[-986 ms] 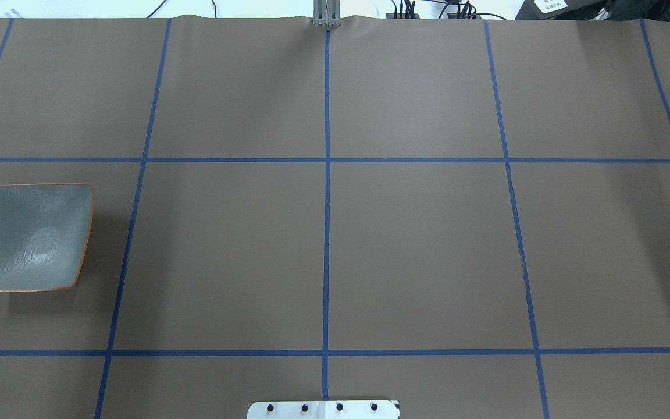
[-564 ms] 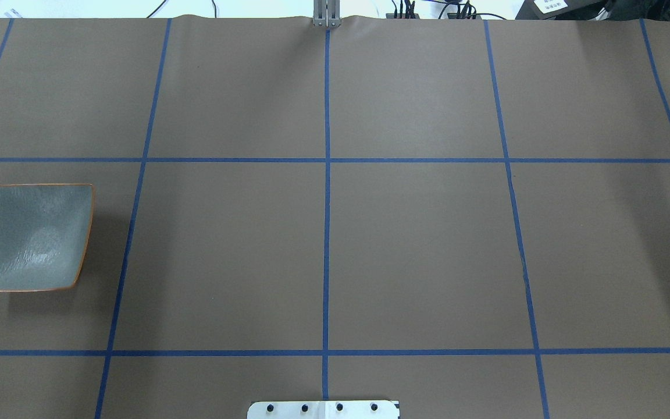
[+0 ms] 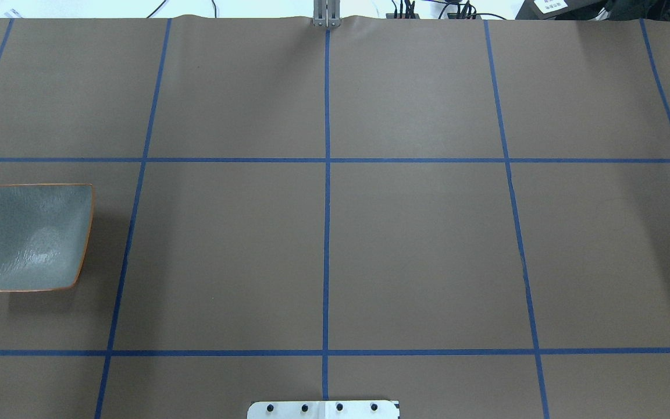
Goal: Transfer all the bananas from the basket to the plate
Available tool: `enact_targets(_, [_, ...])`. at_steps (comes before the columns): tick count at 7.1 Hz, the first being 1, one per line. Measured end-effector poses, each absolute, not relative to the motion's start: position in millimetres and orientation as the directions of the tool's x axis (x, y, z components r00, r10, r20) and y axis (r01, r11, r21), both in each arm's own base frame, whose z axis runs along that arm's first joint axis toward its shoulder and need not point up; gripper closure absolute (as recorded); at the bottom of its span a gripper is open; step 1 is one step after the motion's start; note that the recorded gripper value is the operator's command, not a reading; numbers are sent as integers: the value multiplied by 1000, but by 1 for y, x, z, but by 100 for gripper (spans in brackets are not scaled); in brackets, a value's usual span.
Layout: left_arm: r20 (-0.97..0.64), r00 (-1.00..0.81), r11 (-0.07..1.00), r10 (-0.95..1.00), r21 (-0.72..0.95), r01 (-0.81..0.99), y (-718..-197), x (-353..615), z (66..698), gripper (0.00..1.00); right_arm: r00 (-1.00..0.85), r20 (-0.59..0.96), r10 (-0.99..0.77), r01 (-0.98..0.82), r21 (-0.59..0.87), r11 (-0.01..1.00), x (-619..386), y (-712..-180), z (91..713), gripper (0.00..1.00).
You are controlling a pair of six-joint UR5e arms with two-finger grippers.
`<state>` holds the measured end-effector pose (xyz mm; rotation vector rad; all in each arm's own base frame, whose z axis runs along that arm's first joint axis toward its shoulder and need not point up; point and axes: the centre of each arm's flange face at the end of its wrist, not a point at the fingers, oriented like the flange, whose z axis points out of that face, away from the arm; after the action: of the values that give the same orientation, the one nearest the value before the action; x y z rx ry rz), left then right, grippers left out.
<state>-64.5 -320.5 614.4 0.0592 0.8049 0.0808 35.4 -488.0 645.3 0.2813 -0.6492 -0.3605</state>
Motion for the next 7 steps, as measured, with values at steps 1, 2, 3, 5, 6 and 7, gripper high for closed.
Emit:
enact_targets(1, [-717, 690, 995, 95, 84, -50, -320, -65, 614, 0, 709, 545, -447, 272, 373, 887, 34, -482, 659, 0])
enact_targets(2, [-717, 690, 995, 95, 84, -50, -320, -65, 615, 0, 678, 572, -461, 282, 377, 882, 31, -475, 678, 0])
enact_targets(3, [-717, 690, 995, 95, 83, -50, -320, -64, 615, 0, 646, 600, -471, 277, 391, 878, 29, -465, 704, 2])
enact_targets(5, [-717, 690, 995, 95, 83, -50, -320, -65, 615, 0, 612, 629, -479, 266, 406, 874, 28, -449, 739, 23])
enact_targets(6, [-717, 690, 995, 94, 83, -50, -320, -65, 615, 0, 612, 635, -472, 264, 398, 878, 31, -443, 751, 26])
enact_targets(7, [-717, 690, 995, 94, 83, -49, -320, -65, 615, 0, 617, 634, -466, 267, 389, 882, 34, -436, 760, 26])
